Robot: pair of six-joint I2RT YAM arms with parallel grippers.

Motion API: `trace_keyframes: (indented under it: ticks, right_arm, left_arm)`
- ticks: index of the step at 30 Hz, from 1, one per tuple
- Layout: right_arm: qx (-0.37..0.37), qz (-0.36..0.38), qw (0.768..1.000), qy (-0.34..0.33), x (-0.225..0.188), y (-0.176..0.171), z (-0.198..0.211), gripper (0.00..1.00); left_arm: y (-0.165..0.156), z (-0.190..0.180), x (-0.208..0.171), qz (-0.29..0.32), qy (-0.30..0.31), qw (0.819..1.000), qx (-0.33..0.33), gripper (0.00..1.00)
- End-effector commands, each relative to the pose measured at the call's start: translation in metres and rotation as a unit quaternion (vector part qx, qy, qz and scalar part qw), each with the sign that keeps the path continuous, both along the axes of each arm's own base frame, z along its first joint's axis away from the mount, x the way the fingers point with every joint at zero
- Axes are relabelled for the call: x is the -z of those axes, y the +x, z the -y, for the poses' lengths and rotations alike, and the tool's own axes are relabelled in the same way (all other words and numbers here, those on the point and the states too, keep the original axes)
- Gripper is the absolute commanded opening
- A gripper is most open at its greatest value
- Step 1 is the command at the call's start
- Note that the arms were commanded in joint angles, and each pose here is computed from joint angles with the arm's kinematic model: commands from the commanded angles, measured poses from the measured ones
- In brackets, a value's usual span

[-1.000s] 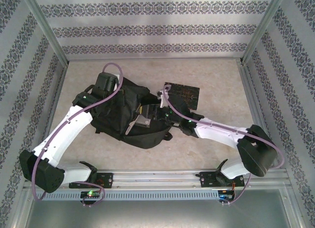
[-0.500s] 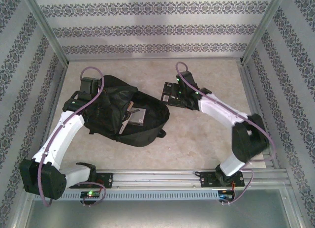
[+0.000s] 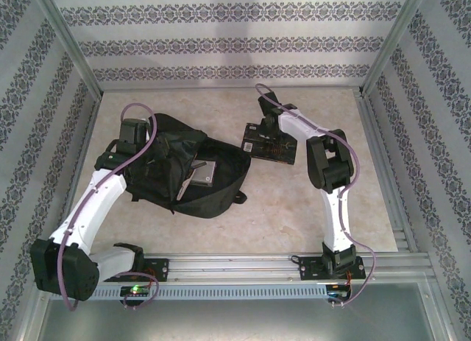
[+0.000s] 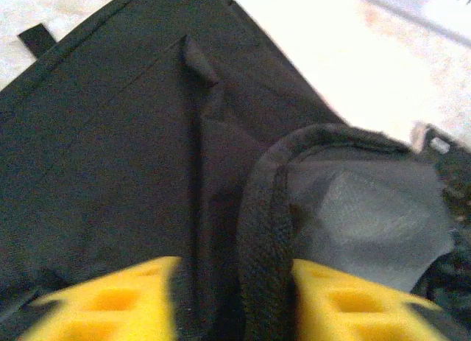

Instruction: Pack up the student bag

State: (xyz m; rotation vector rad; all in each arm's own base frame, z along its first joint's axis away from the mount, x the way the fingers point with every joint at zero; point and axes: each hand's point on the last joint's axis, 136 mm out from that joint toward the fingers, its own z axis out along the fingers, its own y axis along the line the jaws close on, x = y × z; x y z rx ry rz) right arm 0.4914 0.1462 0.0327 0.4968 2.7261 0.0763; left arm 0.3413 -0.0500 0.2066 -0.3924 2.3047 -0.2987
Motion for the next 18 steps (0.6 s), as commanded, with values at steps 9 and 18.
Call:
trace_keyframes:
  ticks: [9,18]
  right_arm:
    - [0.042,-0.068,0.997,-0.014,0.019,-0.069,0.041,0.2]
    - [0.068,-0.051,0.996,0.036,0.007,-0.137,0.034,0.2]
  left_arm:
    - [-0.017,0.078,-0.058,0.103,0.014,0.978,0.182,0.76]
    - [-0.051,0.152,-0.077,0.085,0.031,0.952,0.294,0.76]
